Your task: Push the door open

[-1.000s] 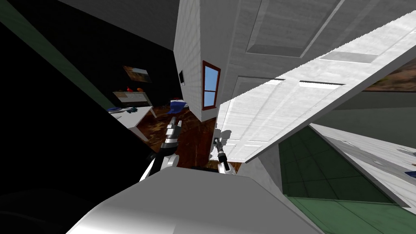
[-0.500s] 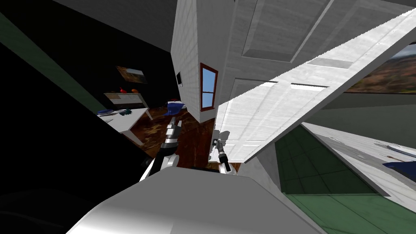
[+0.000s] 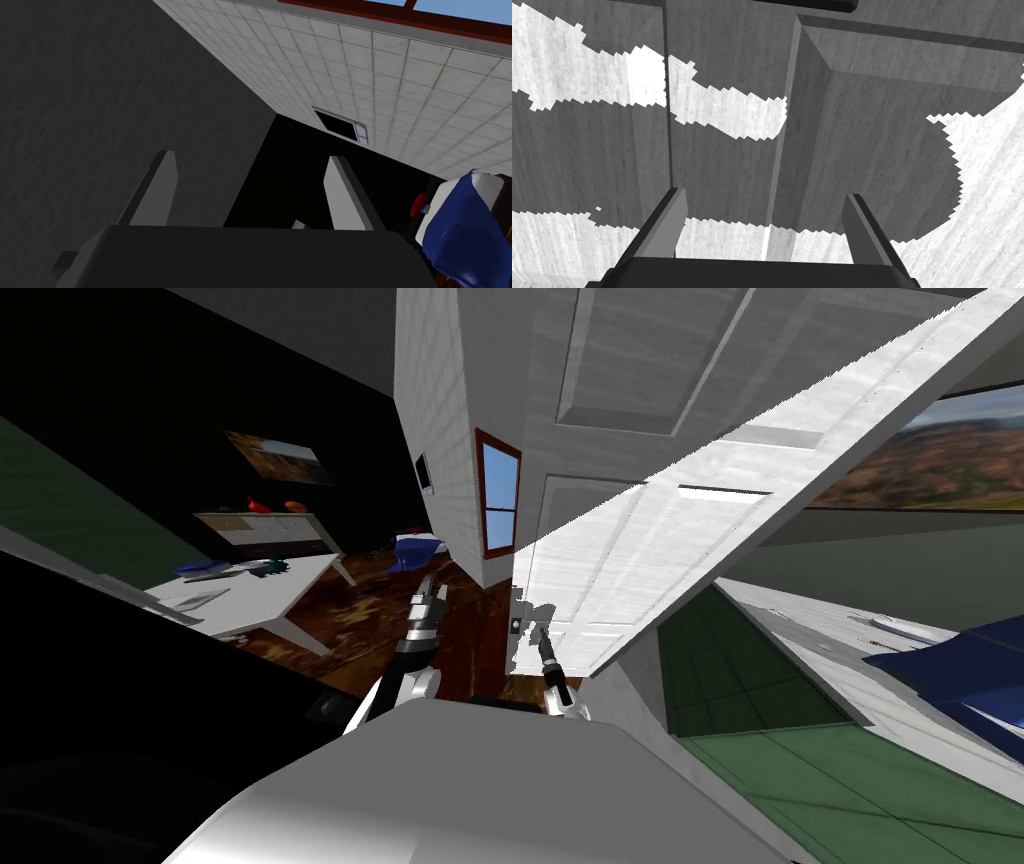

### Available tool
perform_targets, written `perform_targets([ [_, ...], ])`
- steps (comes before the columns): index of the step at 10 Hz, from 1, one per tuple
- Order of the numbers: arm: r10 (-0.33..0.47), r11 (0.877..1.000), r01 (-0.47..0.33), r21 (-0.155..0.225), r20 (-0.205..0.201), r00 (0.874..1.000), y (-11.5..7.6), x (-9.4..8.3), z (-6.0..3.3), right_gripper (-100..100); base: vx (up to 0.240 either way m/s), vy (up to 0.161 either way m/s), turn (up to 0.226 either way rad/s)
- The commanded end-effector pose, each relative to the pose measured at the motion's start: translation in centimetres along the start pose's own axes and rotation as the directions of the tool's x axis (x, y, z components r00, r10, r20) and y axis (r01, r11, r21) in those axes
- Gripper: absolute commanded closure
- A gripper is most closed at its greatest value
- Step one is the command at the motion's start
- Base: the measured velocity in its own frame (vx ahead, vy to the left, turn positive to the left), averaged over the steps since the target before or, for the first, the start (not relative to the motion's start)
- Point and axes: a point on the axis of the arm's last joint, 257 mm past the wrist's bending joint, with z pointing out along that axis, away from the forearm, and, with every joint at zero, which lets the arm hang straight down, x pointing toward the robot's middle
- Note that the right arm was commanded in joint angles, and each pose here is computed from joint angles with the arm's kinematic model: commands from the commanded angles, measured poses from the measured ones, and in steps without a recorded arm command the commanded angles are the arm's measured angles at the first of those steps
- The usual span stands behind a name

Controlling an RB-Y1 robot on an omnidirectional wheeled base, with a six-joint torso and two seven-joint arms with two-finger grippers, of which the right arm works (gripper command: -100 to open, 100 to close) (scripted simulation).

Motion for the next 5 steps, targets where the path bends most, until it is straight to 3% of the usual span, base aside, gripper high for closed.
perform_targets([
  [1,0.009,1.0,-0.009,-0.003,-0.004,1.0,0.2,0.0,0.58,-100,-0.152,-0.106,-0.147],
  [2,0.017,1.0,-0.017,-0.004,-0.006,1.0,0.3,0.3,0.82,-100,-0.157,-0.049,-0.118],
  [5,0.046,0.999,-0.047,-0.008,-0.016,0.999,0.6,1.7,1.41,-100,-0.143,0.056,-0.055],
])
